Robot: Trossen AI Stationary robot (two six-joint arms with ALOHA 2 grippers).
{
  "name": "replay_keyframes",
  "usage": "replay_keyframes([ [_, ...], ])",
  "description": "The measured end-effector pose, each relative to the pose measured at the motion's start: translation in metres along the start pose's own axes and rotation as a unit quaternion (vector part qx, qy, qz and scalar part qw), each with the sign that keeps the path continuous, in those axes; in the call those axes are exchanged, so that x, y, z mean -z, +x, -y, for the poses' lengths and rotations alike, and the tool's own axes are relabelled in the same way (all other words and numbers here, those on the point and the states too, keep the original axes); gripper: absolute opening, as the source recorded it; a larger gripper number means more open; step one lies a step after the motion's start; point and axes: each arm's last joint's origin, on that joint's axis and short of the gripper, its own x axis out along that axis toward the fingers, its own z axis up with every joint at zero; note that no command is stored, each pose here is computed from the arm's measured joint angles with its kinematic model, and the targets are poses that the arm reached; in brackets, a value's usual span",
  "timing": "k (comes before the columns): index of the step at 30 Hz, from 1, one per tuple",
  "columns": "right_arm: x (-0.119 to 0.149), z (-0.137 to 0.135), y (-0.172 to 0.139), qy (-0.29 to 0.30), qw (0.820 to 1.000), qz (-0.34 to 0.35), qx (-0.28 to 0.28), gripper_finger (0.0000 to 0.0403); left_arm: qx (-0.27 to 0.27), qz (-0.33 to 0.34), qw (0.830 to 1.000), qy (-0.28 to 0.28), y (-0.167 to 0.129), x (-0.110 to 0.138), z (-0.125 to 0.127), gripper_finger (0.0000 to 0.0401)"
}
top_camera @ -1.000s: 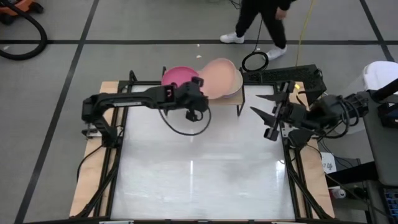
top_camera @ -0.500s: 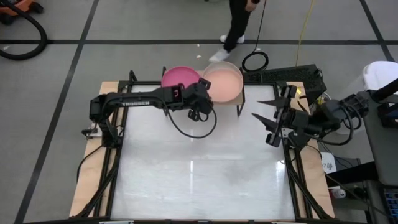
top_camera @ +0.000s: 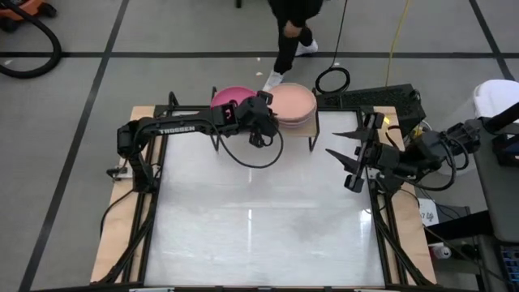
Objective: Place and stack plates onto a shelf
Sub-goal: Stack the light orange plate on top of the gray plate on the shelf, then return to Home Position
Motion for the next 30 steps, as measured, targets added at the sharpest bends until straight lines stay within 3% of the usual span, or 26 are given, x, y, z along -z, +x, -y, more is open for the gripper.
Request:
replay_keyframes([
  [14, 0.001, 0.0, 0.0, 0.0, 1.0, -0.002, -0.002, 0.0169, -0.017, 0.016, 1.0, -0.017, -0.005, -0.006, -0.002, 0.0194],
  [19, 0.002, -0.001, 0.0, -0.004, 1.0, -0.009, -0.005, 0.0169, -0.052, -0.03, 0.998, -0.026, -0.02, -0.007, -0.008, 0.0219],
  [25, 0.008, 0.003, -0.005, -0.026, 0.997, -0.063, 0.031, 0.0169, -0.108, 0.037, 0.987, -0.116, -0.109, -0.01, -0.041, 0.0215],
  [30, 0.015, 0.015, -0.021, 0.0, 0.993, -0.109, 0.055, 0.0169, -0.115, 0.141, 0.957, -0.228, -0.196, 0.011, -0.063, 0.019],
])
